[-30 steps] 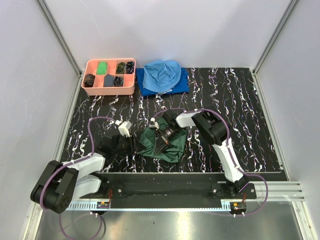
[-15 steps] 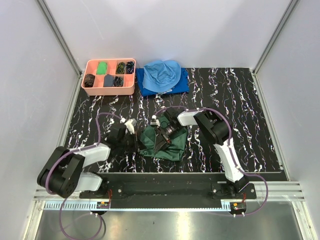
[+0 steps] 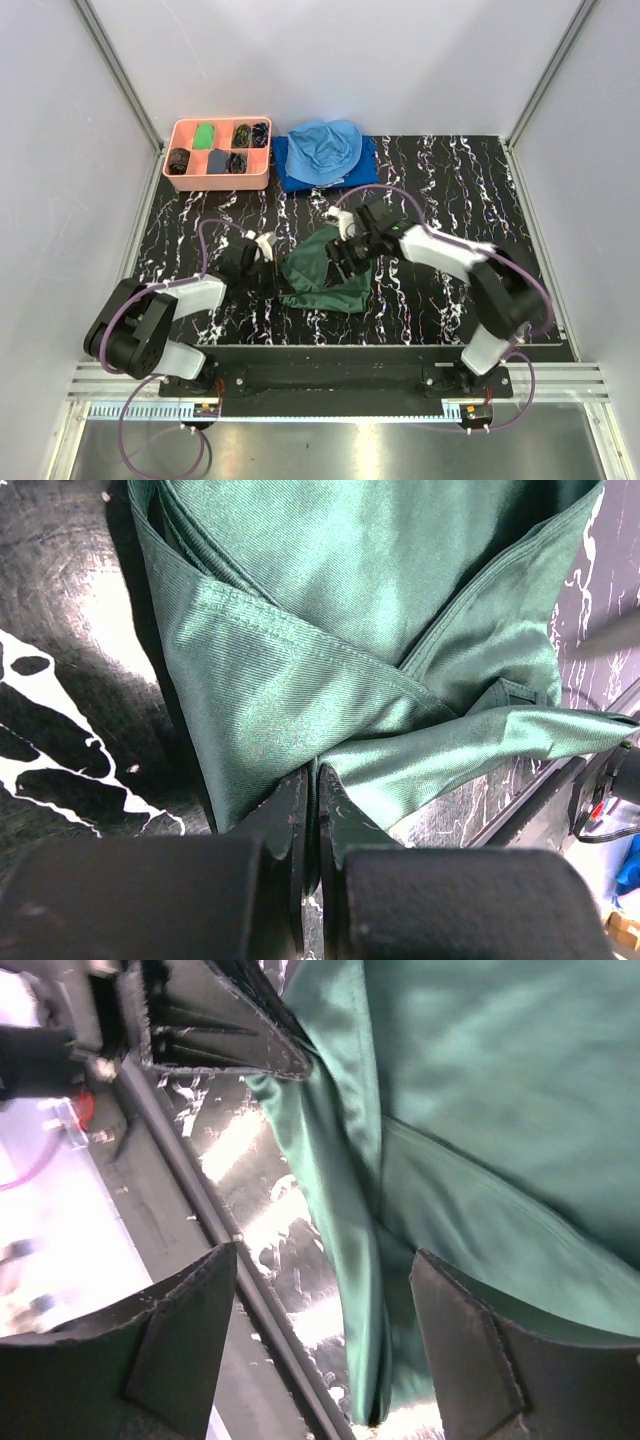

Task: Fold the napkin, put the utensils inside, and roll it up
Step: Roll the napkin with the utensil

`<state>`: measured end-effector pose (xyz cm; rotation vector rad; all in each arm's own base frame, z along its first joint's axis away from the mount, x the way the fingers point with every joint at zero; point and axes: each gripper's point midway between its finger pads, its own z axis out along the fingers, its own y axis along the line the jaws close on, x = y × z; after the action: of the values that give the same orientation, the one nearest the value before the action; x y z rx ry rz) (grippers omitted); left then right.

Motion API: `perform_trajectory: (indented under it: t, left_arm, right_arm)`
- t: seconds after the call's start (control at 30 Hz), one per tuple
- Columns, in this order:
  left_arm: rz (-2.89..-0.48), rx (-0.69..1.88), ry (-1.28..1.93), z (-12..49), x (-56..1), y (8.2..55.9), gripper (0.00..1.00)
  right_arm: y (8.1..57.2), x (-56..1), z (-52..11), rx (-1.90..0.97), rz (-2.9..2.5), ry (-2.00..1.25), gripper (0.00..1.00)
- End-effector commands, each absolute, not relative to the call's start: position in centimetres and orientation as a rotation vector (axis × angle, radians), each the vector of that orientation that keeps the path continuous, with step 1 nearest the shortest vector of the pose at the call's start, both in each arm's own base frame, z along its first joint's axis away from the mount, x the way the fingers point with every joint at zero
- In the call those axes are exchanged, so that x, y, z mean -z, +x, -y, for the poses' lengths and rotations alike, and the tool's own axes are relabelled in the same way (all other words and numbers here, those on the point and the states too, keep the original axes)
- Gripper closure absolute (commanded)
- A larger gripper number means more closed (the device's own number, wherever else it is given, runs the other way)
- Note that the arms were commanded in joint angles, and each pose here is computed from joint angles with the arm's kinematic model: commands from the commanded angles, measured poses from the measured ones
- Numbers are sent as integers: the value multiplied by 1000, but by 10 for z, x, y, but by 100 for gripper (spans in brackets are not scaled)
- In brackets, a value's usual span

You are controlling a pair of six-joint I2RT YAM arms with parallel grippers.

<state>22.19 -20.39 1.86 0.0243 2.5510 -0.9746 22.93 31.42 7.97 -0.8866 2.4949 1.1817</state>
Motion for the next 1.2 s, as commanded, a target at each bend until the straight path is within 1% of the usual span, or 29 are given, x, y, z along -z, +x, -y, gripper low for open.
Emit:
perform_trajectory:
  t: [0.0,0.03,0.13,0.23,0.43,0.6,0.63,0.77,0.9,1.0,1.17]
  left_arm:
    - [-2693,847,-3,187,9,207,100]
    - [-2691,847,-2,187,8,208,100]
    - [-2723,838,-11,186,12,204,100]
    - [-2731,845,-8,187,12,203,100]
    - [-2728,857,-3,188,10,204,100]
    - [-2733,854,-1,188,10,203,100]
    - [-2733,852,-2,188,11,203,100]
    - [-2733,850,2,188,11,203,100]
    - [-2738,848,2,187,12,202,100]
    - [-2736,853,2,188,11,203,100]
    - [-2738,854,6,188,11,203,100]
  right_arm:
    - [233,-105,-298,-821,-2299,-917,20]
    - [226,-116,-296,-801,-2263,-924,20]
    - [208,-115,-294,-684,-2253,-920,20]
    - [194,-114,-299,-676,-2248,-923,22]
    - [189,-93,-302,-679,-2324,-918,30]
    - [187,-82,-298,-657,-2357,-915,31]
    - [185,-79,-296,-657,-2367,-918,33]
    - [184,-67,-293,-634,-2397,-924,35]
    - [190,-54,-292,-579,-2435,-904,34]
    - [195,-45,-291,-538,-2454,-896,30]
    - [201,-39,-289,-488,-2456,-884,26]
